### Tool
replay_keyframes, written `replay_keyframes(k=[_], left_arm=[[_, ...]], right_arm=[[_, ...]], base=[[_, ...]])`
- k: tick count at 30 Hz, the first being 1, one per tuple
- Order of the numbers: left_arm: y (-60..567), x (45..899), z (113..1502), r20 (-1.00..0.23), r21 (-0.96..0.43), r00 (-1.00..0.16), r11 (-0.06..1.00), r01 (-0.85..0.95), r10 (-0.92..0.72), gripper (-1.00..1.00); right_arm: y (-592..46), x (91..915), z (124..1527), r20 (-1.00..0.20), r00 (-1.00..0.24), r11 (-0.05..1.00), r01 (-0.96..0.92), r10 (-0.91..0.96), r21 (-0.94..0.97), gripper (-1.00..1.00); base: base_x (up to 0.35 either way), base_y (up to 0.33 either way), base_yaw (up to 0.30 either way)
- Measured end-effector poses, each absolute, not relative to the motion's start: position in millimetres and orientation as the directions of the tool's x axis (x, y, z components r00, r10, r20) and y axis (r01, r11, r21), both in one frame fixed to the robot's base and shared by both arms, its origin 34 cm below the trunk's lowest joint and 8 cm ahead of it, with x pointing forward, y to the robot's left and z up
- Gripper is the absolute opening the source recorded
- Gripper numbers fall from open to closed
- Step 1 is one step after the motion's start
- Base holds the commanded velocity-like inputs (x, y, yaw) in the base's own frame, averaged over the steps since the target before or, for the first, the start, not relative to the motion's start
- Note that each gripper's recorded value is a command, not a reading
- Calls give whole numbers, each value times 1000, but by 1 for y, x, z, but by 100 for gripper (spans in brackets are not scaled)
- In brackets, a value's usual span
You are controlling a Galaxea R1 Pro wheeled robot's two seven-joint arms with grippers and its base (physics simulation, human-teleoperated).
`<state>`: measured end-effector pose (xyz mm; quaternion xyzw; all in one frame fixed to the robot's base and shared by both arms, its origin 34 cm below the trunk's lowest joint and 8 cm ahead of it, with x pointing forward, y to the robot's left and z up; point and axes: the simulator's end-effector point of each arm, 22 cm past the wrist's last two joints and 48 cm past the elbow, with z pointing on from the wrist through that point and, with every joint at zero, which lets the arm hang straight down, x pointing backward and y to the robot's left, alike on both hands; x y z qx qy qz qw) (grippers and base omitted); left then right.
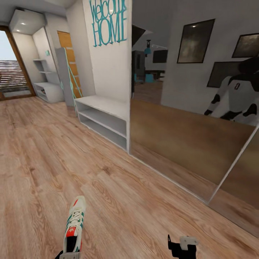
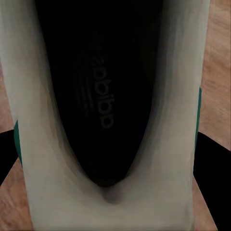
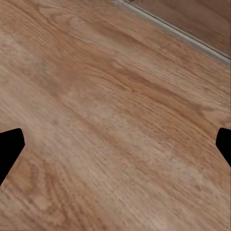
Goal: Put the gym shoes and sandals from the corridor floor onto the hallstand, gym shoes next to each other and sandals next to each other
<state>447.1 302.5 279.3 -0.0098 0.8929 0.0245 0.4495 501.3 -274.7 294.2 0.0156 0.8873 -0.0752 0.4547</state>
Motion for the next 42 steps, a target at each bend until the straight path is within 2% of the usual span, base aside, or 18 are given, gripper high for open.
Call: replay_keyframes(k=[21,31,42], left_arm=[[302,447,279,-803,35,-596,999,-39,5,-100],[302,447,279,-803,35,-596,999,-40,4,-100],[303,447,279,-803,35,-596,999,-40,5,-100]], right_arm=[[-275,501,294,-809,-586,988,96,-40,-119,100],[-275,501,294,-810,-586,988,97,-40,-119,100],[-275,501,294,-810,-586,988,98,-39,-118,100]], base=[[38,18,284],[304,45,56],[335,10,238]])
